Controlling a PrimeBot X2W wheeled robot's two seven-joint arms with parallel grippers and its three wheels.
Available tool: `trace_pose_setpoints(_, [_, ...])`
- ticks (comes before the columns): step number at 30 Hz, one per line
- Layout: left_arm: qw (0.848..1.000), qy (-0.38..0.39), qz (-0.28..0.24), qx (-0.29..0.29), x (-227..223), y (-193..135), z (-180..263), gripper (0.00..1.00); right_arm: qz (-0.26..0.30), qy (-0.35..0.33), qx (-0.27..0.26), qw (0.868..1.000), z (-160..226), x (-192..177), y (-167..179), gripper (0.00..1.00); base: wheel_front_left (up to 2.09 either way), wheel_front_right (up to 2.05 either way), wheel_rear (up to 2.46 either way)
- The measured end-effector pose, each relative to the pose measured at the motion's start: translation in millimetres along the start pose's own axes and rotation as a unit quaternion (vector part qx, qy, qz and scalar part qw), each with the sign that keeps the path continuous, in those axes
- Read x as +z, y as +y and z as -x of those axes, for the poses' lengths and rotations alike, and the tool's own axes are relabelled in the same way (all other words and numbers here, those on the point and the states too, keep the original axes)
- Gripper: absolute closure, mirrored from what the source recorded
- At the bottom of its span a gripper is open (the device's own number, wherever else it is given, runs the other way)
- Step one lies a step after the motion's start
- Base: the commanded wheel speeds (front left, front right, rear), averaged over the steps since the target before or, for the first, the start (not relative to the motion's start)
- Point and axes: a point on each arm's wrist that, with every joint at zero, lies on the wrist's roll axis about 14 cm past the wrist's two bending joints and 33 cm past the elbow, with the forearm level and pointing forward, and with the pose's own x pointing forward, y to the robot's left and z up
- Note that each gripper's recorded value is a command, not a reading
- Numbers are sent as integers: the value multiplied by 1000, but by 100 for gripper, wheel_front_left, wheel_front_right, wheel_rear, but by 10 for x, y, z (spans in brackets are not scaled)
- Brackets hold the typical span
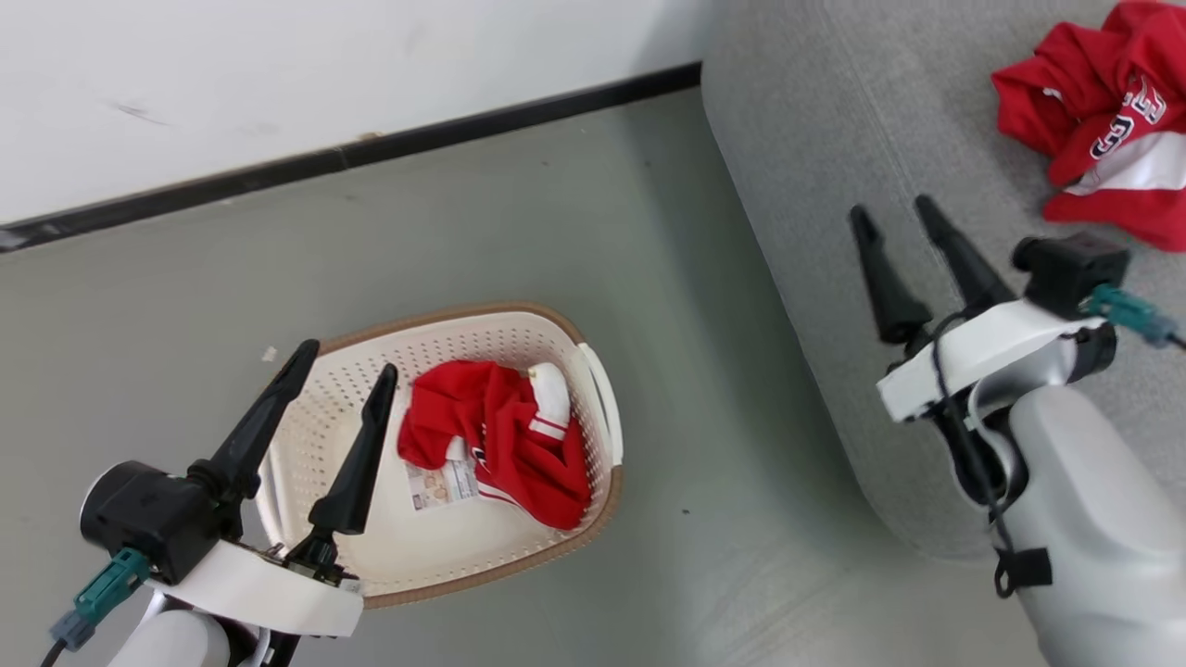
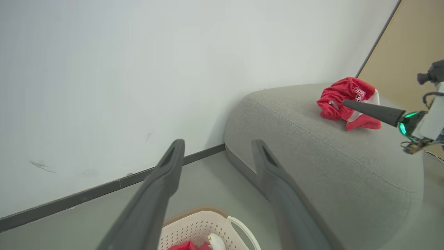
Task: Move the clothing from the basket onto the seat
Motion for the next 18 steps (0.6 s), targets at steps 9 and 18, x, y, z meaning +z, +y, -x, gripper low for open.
trace_pose_setpoints(9, [995, -36, -13, 95, 324, 329, 291, 0, 2, 8, 82, 997, 71, -70, 643, 0, 0, 0, 0])
trace_pose_setpoints(18, [983, -60, -18, 170, 517, 530, 691, 0, -14, 16, 121, 992, 241, -149, 998, 0, 0, 0, 0])
